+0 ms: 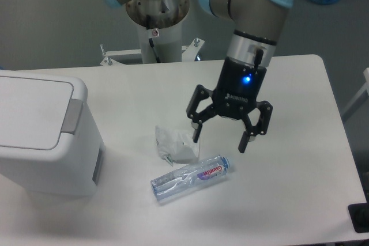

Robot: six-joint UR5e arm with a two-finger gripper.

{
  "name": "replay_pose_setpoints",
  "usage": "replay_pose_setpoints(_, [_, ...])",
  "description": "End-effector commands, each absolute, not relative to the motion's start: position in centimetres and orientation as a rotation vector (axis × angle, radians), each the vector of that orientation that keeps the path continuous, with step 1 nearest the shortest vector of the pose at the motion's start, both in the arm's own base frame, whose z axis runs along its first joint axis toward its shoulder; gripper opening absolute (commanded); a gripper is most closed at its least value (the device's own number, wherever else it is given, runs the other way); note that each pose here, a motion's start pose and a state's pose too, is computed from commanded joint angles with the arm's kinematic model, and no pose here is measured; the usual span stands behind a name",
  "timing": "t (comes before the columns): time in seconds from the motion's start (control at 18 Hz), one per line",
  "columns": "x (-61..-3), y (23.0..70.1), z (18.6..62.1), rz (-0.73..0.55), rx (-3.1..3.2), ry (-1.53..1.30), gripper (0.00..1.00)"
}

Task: Open the trash can
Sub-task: 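Move the open gripper over to the white trash bin's lid, then push the gripper against the lid to flip it open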

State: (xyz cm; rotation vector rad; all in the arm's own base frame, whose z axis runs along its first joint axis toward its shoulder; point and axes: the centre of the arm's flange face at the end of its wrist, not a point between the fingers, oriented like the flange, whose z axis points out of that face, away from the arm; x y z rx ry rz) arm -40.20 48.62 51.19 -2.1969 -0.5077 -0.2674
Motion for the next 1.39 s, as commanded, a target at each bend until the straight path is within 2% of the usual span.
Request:
replay_pose_setpoints(0.17, [-36.5,49.6,53.8,-0.322,-2.160,-0.471,1.00])
replay_pose_setpoints(0.33, [-33.3,51.6,53.8,-0.382,-2.174,-0.470,1.00])
replay_pose_setpoints(0.78, [-26.0,52.4,48.6,-0.483,-2.275,-0.428,1.00])
replay_pose_setpoints(1.11, [-25.9,53.2,46.1,-0.461,-2.331,-0.419,1.00])
replay_pose_setpoints(1.39, [-23.4,53.9,44.3,-0.444,-2.395,-0.405,1.00])
